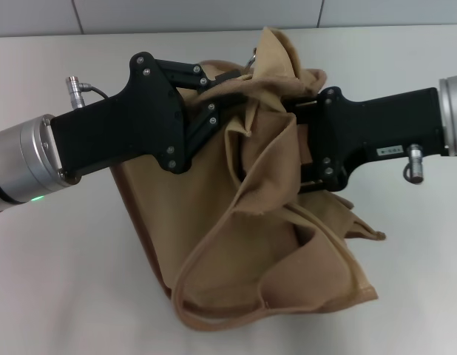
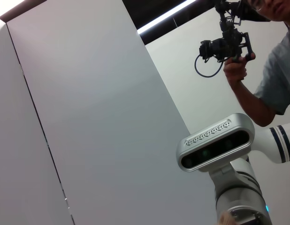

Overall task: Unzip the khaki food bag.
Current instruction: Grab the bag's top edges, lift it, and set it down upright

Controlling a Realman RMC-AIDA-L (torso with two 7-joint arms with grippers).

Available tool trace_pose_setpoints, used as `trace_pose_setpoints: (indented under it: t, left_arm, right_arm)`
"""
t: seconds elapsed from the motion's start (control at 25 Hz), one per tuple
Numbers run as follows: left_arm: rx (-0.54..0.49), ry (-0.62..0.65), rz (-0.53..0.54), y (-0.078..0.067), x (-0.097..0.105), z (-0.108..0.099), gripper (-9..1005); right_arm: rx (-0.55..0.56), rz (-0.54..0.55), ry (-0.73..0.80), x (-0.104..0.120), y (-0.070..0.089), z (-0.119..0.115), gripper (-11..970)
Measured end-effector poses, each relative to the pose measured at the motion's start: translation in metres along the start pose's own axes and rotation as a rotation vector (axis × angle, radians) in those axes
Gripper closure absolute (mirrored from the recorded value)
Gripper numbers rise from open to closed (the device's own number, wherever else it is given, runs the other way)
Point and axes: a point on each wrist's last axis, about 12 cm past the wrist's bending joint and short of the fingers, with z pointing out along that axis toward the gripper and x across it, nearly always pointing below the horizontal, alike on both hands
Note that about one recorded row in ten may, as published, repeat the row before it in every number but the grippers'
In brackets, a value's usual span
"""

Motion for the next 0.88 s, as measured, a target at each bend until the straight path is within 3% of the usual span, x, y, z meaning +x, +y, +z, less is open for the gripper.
trace_pose_setpoints:
  t: [0.16, 0.64, 0.88]
  left_arm:
    - [0.001, 0.000, -0.002, -0.0002, 0.0001, 0.0002, 936]
    - [0.003, -0.005, -0.003, -0.0004, -0.0004, 0.0004, 936]
    - [0.003, -0.006, -0.003, -0.0006, -0.0005, 0.0002, 936]
  right_arm:
    - [0.011, -0.013, 0.014, -0.0006, -0.0007, 0.0058, 226]
    - [0.019, -0.011, 0.014, -0.0003, -0.0023, 0.0042, 388]
    - [0.019, -0.015, 0.018, -0.0007, -0.0022, 0.0044, 748]
